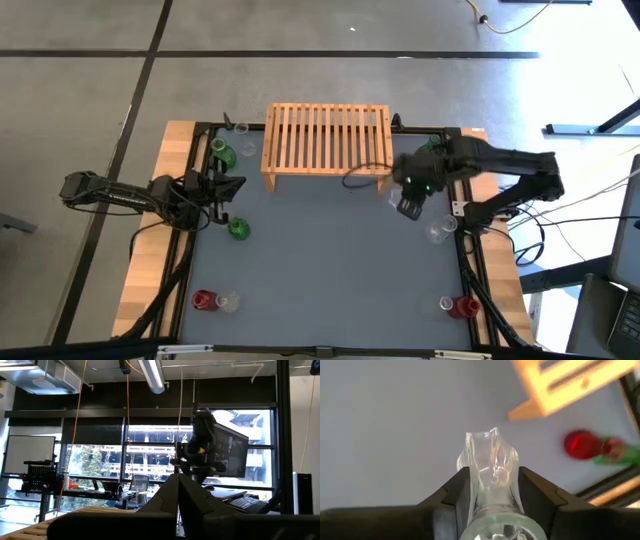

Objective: Sort vases onto shelf
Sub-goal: Put the transparent vase on the shelf

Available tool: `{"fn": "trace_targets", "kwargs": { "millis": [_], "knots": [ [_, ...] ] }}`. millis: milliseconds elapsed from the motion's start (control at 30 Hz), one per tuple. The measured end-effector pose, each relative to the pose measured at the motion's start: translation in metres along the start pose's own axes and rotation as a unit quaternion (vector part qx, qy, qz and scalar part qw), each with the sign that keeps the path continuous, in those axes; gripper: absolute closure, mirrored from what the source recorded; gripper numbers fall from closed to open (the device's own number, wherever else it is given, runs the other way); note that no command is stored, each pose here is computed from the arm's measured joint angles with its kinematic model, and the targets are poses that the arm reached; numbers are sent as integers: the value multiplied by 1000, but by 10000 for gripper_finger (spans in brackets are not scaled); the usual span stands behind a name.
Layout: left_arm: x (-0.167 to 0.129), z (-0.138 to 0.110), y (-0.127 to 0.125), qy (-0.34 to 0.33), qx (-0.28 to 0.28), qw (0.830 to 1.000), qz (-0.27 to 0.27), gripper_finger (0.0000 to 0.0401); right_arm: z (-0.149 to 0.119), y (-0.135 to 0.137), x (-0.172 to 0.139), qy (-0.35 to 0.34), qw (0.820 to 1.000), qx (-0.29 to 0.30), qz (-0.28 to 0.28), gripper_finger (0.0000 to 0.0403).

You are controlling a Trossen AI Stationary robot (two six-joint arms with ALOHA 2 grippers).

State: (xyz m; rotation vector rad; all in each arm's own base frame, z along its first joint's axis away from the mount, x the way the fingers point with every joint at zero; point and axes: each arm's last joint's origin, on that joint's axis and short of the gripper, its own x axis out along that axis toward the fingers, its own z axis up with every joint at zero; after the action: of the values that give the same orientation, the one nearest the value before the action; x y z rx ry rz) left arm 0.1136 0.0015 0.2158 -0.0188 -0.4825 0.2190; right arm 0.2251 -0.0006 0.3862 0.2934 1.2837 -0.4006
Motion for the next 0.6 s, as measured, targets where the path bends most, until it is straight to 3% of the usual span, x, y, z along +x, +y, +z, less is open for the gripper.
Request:
{"fn": "trace_targets", "kwargs": {
  "millis": [300, 600],
  "knots": [
    [0, 0, 0, 0, 0, 1000, 0, 399, 47, -27, -17, -50, 998, -26, -12, 268],
    [0, 0, 0, 0, 1, 1000, 0, 399, 79, -65, 3, -26, 998, -38, -45, 266]
  ]
}}
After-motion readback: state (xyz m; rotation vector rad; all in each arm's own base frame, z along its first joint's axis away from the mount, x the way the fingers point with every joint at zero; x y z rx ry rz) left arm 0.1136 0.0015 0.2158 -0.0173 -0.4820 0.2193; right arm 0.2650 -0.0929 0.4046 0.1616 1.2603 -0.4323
